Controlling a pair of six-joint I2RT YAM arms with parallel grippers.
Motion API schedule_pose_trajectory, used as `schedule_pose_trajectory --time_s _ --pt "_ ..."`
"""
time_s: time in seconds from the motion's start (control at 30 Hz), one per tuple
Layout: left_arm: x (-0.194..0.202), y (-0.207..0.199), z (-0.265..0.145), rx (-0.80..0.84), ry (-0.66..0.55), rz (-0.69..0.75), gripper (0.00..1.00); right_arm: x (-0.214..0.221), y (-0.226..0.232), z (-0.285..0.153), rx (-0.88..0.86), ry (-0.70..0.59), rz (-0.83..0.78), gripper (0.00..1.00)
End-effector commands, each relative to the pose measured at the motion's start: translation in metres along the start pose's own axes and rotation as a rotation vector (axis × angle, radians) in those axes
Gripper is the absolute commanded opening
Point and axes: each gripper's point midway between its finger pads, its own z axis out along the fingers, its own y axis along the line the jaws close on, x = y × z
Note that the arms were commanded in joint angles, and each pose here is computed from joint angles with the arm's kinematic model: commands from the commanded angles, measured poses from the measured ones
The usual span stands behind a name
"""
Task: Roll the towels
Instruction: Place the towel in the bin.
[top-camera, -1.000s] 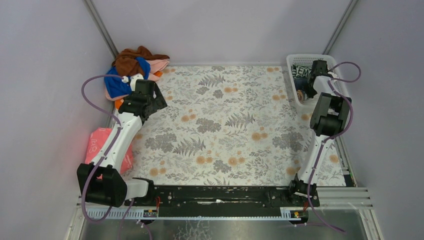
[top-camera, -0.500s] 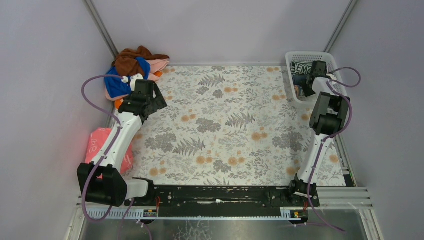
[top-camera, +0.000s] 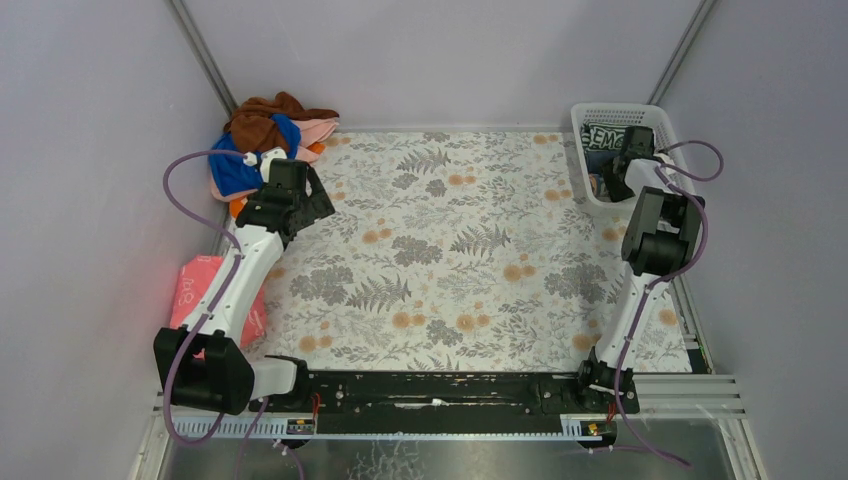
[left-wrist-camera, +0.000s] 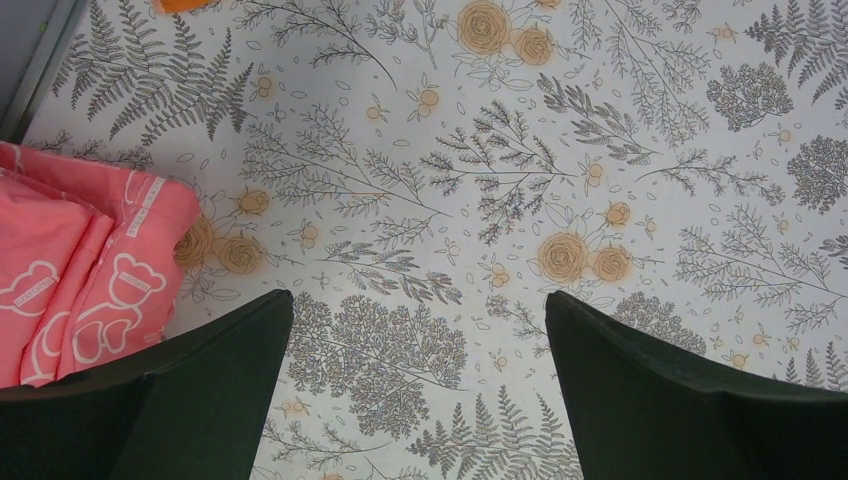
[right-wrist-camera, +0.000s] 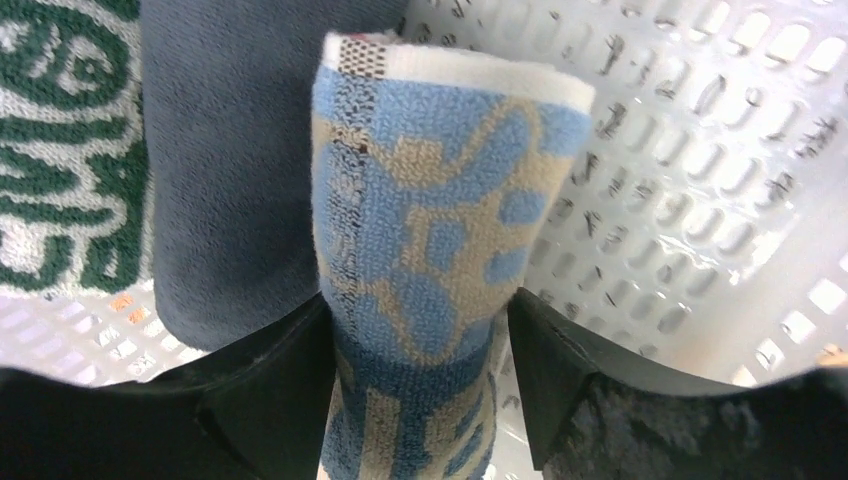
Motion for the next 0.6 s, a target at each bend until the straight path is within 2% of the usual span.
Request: schedule_pose_trajectory --time_s 0.0,0.2,0.4,0.57 --pt "-0.007 0.002 -0.004 0.01 -0.03 -0.016 0.97 -0.016 0.01 -0.036 -0.046 -0.027 0.024 0.7" --pt "-0.007 0.0 -0.006 0.024 -0.029 -0.022 0.97 -0.026 0.009 -0.06 -0.067 -0.057 -0.006 0.8" --pt "-0.007 -0.001 -0.006 0.039 -0.021 -0.03 0.97 -0.034 0.006 -0.082 -0.094 -0.083 -0.032 0.81" --pt "-0.006 -0.001 -0.005 0.051 -0.011 -0.04 0.97 -0.026 -0.006 -0.074 -0.083 -0.053 -0.012 0.77"
